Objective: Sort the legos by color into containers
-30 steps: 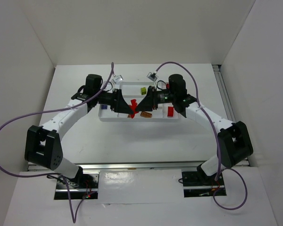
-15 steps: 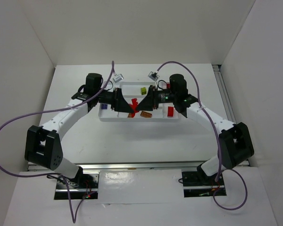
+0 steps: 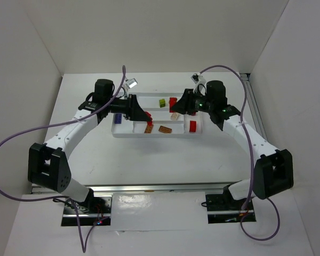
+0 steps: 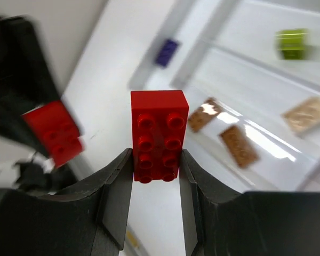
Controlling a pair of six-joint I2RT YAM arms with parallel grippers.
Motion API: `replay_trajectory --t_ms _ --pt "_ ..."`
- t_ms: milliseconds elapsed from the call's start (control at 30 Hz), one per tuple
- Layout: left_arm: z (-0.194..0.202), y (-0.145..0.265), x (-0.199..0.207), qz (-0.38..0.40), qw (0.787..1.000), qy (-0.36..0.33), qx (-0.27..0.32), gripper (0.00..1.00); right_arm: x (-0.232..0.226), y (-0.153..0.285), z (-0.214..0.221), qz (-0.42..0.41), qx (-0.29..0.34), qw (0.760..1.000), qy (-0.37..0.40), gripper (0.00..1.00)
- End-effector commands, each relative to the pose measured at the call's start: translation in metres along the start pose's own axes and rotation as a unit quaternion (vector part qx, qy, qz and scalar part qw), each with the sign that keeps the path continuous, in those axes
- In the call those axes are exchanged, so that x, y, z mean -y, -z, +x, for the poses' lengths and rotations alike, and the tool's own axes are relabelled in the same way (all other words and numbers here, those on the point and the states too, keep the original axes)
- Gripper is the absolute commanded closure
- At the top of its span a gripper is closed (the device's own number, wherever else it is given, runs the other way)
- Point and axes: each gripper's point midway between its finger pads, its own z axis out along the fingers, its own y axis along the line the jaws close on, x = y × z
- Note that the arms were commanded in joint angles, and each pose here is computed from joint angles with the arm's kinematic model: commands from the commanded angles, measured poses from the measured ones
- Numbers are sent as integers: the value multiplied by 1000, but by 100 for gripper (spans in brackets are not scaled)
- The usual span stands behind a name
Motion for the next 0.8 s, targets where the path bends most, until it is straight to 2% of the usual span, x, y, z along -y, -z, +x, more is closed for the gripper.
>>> replay_trajectory --t_ms 0,67,133,267,467,700,767 --pt "-32 7 -7 -67 997 -6 35 100 63 24 -28 222 61 973 -15 97" --pt "-35 9 -19 -107 993 9 40 100 106 36 -20 328 61 942 -33 97" --pt "-34 15 -37 -168 984 34 47 100 122 39 -18 356 59 932 -35 97" --pt "-25 22 -47 -206 976 45 50 100 153 33 -7 395 34 917 -38 97" --pt "-14 22 -51 -208 976 55 42 100 190 29 -7 457 25 889 -29 97" --pt "-13 27 -49 -219 974 44 44 100 210 20 -5 476 9 879 -18 96" --pt "-10 26 -44 -208 976 45 41 100 211 19 -7 476 6 879 -14 91"
